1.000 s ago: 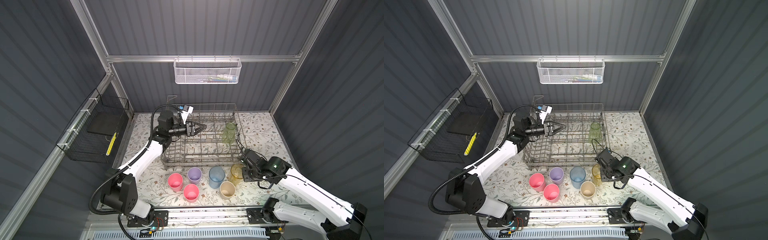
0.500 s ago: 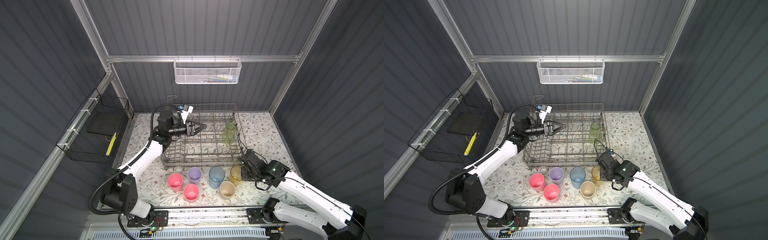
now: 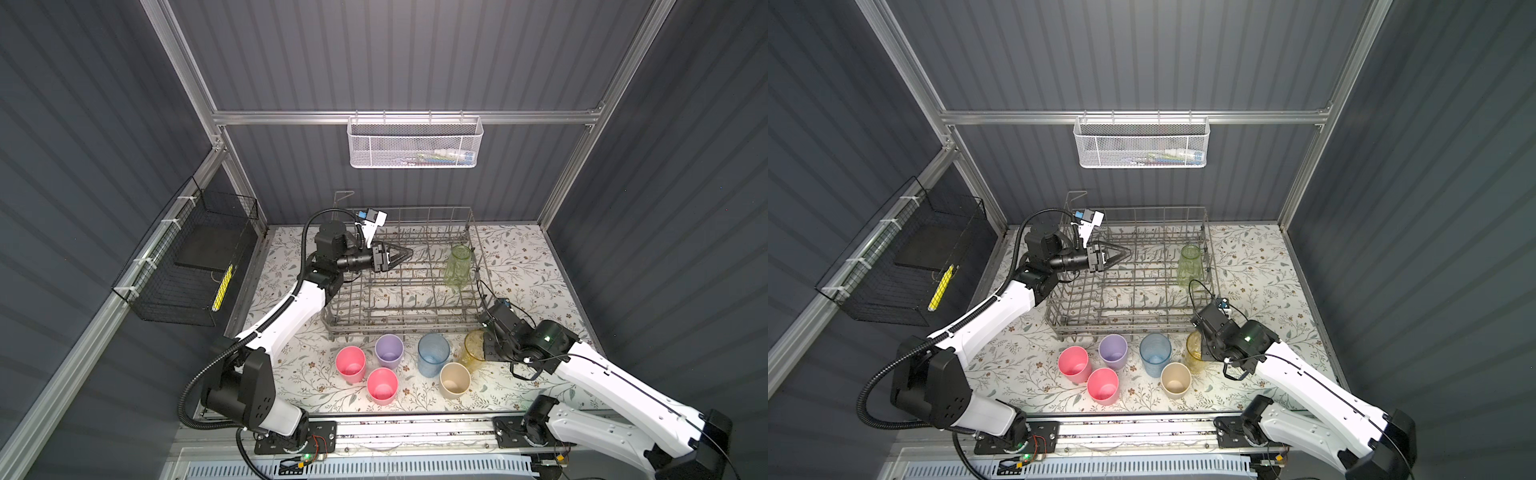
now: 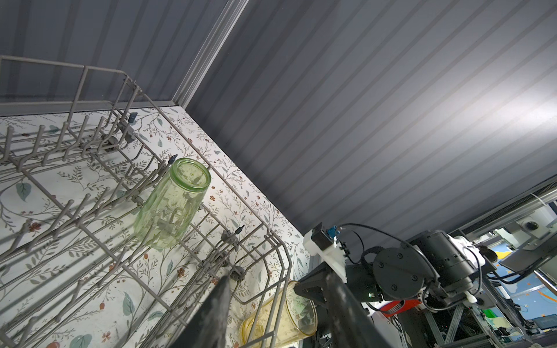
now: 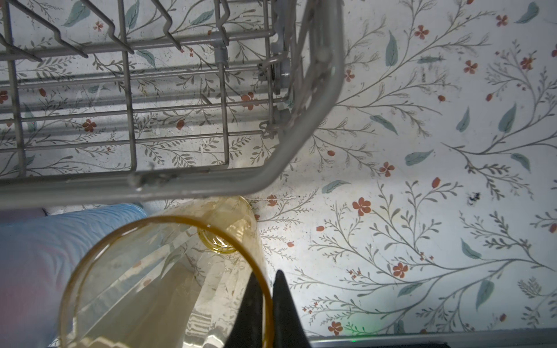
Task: Load cups into a dish rack
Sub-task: Pick up the cup from the middle-right of the table, then place the cup upside down at the dish rack.
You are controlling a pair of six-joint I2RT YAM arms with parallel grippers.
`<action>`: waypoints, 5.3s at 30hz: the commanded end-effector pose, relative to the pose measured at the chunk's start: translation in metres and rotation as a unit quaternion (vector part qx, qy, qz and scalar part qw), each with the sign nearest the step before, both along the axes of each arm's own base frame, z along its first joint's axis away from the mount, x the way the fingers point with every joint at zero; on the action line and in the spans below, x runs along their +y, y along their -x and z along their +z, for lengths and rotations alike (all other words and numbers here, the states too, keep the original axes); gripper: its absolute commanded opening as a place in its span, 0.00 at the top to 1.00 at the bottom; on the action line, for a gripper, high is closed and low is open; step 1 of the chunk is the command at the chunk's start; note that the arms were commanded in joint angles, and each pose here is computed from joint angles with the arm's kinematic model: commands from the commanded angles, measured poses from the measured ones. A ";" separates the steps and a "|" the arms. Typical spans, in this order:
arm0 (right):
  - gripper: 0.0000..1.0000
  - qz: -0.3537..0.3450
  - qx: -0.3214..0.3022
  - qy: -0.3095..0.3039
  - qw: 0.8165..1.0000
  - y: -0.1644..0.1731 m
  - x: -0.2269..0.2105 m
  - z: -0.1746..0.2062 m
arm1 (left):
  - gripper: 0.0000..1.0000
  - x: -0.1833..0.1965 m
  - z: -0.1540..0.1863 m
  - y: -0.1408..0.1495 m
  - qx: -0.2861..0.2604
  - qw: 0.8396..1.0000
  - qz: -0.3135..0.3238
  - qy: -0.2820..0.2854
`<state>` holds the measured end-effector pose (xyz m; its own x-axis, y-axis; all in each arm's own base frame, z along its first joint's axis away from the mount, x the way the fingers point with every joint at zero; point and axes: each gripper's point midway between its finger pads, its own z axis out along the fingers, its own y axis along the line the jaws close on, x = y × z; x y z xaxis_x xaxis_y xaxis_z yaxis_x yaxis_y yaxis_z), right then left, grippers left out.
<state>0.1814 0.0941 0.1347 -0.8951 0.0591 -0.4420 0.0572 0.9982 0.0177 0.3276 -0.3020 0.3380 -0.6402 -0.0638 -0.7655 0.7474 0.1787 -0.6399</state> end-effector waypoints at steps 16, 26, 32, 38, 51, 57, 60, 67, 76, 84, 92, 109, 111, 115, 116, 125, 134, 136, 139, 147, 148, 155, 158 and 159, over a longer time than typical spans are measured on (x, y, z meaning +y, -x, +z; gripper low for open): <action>1.00 -0.044 -0.084 0.022 0.995 0.023 -0.057 0.120 | 0.48 0.000 0.008 -0.001 -0.011 1.000 -0.006 0.007; 1.00 0.039 -0.225 -0.113 0.967 0.008 -0.022 0.222 | 0.46 -0.002 0.013 -0.006 -0.015 1.000 -0.009 0.014; 1.00 0.111 -0.264 -0.229 0.930 -0.023 0.035 0.250 | 0.44 -0.002 0.023 -0.002 -0.038 0.998 -0.017 0.037; 1.00 0.155 -0.256 -0.402 0.865 -0.063 0.076 0.263 | 0.41 0.000 0.030 0.006 -0.060 0.997 -0.023 0.052; 1.00 0.176 -0.242 -0.523 0.798 -0.110 0.087 0.279 | 0.27 -0.001 0.044 0.021 -0.064 0.986 -0.077 0.132; 1.00 0.179 -0.226 -0.528 0.799 -0.112 0.090 0.272 | 0.20 -0.002 0.045 0.019 -0.067 0.986 -0.078 0.134; 1.00 0.179 -0.223 -0.533 0.797 -0.114 0.091 0.269 | 0.19 -0.006 0.046 0.022 -0.066 0.984 -0.091 0.137; 1.00 0.187 -0.204 -0.548 0.789 -0.118 0.098 0.263 | 0.18 -0.020 0.043 0.031 -0.062 0.981 -0.123 0.138; 1.00 0.202 -0.171 -0.565 0.781 -0.121 0.112 0.250 | 0.18 -0.023 0.048 0.037 -0.060 0.972 -0.148 0.172; 1.00 0.207 -0.155 -0.572 0.778 -0.120 0.115 0.243 | 0.18 -0.022 0.051 0.039 -0.059 0.966 -0.164 0.190; 1.00 0.210 -0.146 -0.578 0.775 -0.121 0.118 0.239 | 0.20 -0.022 0.050 0.040 -0.061 0.967 -0.162 0.185; 1.00 0.209 -0.134 -0.577 0.778 -0.124 0.122 0.229 | 0.27 -0.022 0.047 0.041 -0.062 0.968 -0.164 0.181; 1.00 0.210 -0.135 -0.577 0.778 -0.124 0.122 0.230 | 0.31 -0.022 0.047 0.041 -0.060 0.967 -0.166 0.182; 1.00 0.211 -0.133 -0.577 0.778 -0.125 0.123 0.230 | 0.44 -0.022 0.047 0.042 -0.060 0.967 -0.168 0.184; 1.00 0.210 -0.132 -0.577 0.778 -0.125 0.123 0.229 | 0.45 -0.022 0.047 0.042 -0.060 0.967 -0.168 0.184; 0.87 0.205 -0.140 -0.566 0.786 -0.123 0.116 0.229 | 0.48 -0.019 0.055 0.046 -0.067 0.965 -0.166 0.190; 0.66 0.197 -0.158 -0.564 0.786 -0.119 0.102 0.236 | 0.50 -0.012 0.059 0.040 -0.071 0.966 -0.150 0.197; 0.65 0.196 -0.160 -0.564 0.786 -0.118 0.099 0.237 | 0.50 -0.011 0.059 0.038 -0.071 0.967 -0.146 0.198; 0.64 0.191 -0.162 -0.561 0.789 -0.118 0.094 0.236 | 0.50 -0.010 0.059 0.035 -0.070 0.967 -0.141 0.198; 0.63 0.138 -0.206 -0.496 0.832 -0.108 0.052 0.229 | 0.50 -0.018 0.044 0.018 -0.062 0.983 -0.104 0.141; 0.62 0.130 -0.211 -0.485 0.839 -0.107 0.047 0.228 | 0.50 -0.019 0.042 0.016 -0.061 0.985 -0.098 0.129; 0.62 0.052 -0.232 -0.365 0.900 -0.098 0.004 0.206 | 0.50 -0.023 0.011 -0.001 -0.069 0.996 -0.021 -0.050; 0.61 0.024 -0.238 -0.317 0.918 -0.096 -0.014 0.197 | 0.50 -0.027 0.014 0.002 -0.082 0.992 -0.013 -0.097; 0.61 0.016 -0.239 -0.305 0.922 -0.095 -0.018 0.195 | 0.50 -0.027 0.014 0.002 -0.084 0.990 -0.008 -0.111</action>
<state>0.2808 0.0992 0.3445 -0.6321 0.4348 -0.6414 -0.2271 0.6875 0.6898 0.3381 -0.3357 0.3751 -0.5288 -0.0230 -0.8484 0.8352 0.1639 -0.5250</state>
